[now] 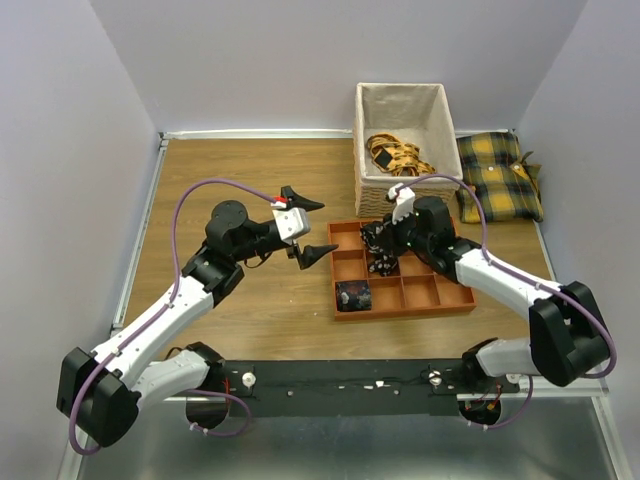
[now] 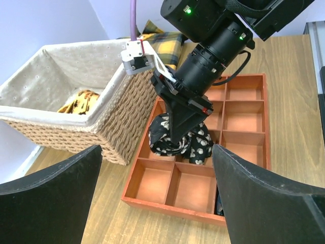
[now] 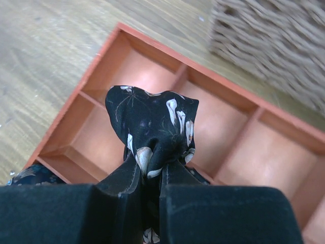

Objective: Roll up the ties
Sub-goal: Place the tie in the storage box.

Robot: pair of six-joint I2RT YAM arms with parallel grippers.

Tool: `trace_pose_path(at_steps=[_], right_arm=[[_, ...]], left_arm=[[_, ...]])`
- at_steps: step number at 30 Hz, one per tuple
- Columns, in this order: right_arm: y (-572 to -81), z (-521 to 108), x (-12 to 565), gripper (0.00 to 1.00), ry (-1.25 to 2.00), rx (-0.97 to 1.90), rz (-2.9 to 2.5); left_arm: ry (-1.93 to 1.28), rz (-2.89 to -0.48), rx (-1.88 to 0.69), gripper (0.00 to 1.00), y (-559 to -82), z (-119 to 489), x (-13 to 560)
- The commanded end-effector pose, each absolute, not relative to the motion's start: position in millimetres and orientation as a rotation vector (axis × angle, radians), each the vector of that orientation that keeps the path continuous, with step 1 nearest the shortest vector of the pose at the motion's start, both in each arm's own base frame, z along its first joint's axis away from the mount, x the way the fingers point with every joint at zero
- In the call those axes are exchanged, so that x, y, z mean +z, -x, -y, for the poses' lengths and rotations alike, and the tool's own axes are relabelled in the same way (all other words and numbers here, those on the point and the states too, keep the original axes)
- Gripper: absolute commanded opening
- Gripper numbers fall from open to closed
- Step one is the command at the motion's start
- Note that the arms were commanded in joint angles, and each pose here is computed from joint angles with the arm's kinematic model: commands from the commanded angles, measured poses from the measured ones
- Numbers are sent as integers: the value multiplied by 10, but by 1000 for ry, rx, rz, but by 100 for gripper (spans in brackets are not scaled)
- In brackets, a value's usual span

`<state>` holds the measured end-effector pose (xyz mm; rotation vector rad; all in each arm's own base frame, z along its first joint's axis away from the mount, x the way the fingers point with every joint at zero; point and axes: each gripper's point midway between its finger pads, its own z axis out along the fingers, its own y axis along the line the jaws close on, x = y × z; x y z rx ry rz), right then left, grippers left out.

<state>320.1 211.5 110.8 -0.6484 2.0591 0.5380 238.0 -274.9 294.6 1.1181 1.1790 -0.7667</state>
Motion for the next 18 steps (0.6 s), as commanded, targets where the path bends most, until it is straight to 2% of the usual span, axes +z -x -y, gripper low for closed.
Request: trace_pose_path(at_steps=[1, 12, 18], right_arm=[[-3071, -1890, 936, 1, 478, 473, -2204], [-2920, -1932, 767, 1, 385, 525, -2414], [-2791, -1717, 759, 1, 537, 372, -2479]], left_arm=[[-1123, -1104, -791, 99, -2292, 2726, 3082], [-1108, -1068, -789, 99, -2318, 2659, 3121], [-1093, -1044, -772, 99, -2348, 2623, 3113]])
